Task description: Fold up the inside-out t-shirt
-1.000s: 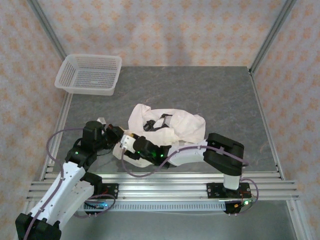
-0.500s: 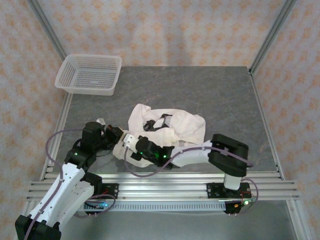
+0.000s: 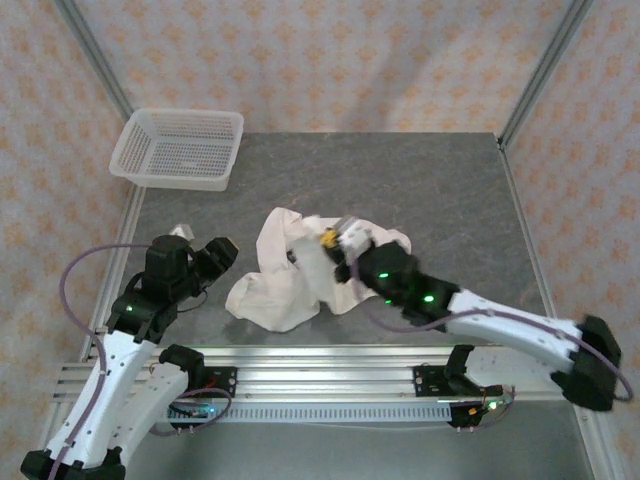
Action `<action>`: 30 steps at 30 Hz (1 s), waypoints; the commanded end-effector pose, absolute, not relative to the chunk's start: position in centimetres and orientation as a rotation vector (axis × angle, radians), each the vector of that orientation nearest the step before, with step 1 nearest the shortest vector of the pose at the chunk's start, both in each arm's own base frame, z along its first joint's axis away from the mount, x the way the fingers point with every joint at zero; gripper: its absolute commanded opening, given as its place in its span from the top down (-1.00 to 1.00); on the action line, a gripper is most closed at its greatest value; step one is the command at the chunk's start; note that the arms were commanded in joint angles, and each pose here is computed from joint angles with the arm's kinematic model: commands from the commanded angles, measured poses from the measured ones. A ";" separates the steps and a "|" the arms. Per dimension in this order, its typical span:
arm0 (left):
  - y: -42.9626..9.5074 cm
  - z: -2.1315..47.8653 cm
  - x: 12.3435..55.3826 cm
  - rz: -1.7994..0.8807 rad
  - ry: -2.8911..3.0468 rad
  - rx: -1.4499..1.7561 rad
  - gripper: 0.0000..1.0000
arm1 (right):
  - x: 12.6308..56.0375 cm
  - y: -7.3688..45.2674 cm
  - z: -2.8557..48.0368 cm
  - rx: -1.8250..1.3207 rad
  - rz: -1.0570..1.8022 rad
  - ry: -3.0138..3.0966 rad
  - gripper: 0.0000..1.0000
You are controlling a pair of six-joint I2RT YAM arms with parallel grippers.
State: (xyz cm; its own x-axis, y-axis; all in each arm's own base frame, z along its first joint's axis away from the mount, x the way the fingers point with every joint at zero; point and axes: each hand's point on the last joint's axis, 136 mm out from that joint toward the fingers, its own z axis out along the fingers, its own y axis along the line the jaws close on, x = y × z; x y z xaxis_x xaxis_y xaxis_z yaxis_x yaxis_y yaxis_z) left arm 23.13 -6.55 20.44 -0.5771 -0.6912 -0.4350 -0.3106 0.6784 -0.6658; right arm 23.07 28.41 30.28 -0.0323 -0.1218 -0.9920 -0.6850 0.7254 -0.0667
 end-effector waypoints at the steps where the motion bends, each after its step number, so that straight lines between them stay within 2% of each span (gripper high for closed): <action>1: -4.7 15.8 21.4 -0.464 2.380 -0.780 -0.33 | 22.6 24.5 32.0 -0.586 0.507 1.568 1.00; 7: -4.8 11.9 23.6 -0.342 2.511 -0.770 -0.35 | 21.3 20.9 33.5 -0.495 0.502 1.559 1.00; 10: -7.4 11.0 26.0 -0.477 2.547 -0.683 -0.34 | 20.6 20.8 32.9 -0.511 0.535 1.562 1.00; 13: -9.8 9.4 27.3 -0.502 2.639 -0.590 -0.34 | 20.6 20.6 32.4 -0.496 0.545 1.576 1.00; 19: -14.9 5.4 27.2 -0.560 2.778 -0.467 -0.30 | 20.8 20.1 32.0 -0.474 0.522 1.592 1.00; 21: -15.0 4.4 26.9 -0.521 2.813 -0.468 -0.12 | 20.9 19.9 31.9 -0.465 0.510 1.597 1.00; 22: -14.8 3.8 26.6 -0.486 2.830 -0.473 0.04 | 21.0 19.8 31.8 -0.462 0.506 1.601 1.00; 24: -14.3 3.1 26.2 -0.432 2.860 -0.485 0.48 | 21.0 19.7 31.8 -0.453 0.498 1.604 1.00; 25: -14.0 2.9 26.0 -0.406 2.870 -0.491 0.82 | 21.2 19.5 32.0 -0.441 0.491 1.604 1.00; 26: -13.8 2.9 25.9 -0.389 2.875 -0.493 1.00 | 21.2 19.3 32.1 -0.429 0.483 1.604 1.00; 30: -12.8 6.3 26.7 -0.365 2.803 -0.491 1.00 | 21.9 17.7 33.7 -0.337 0.429 1.591 1.00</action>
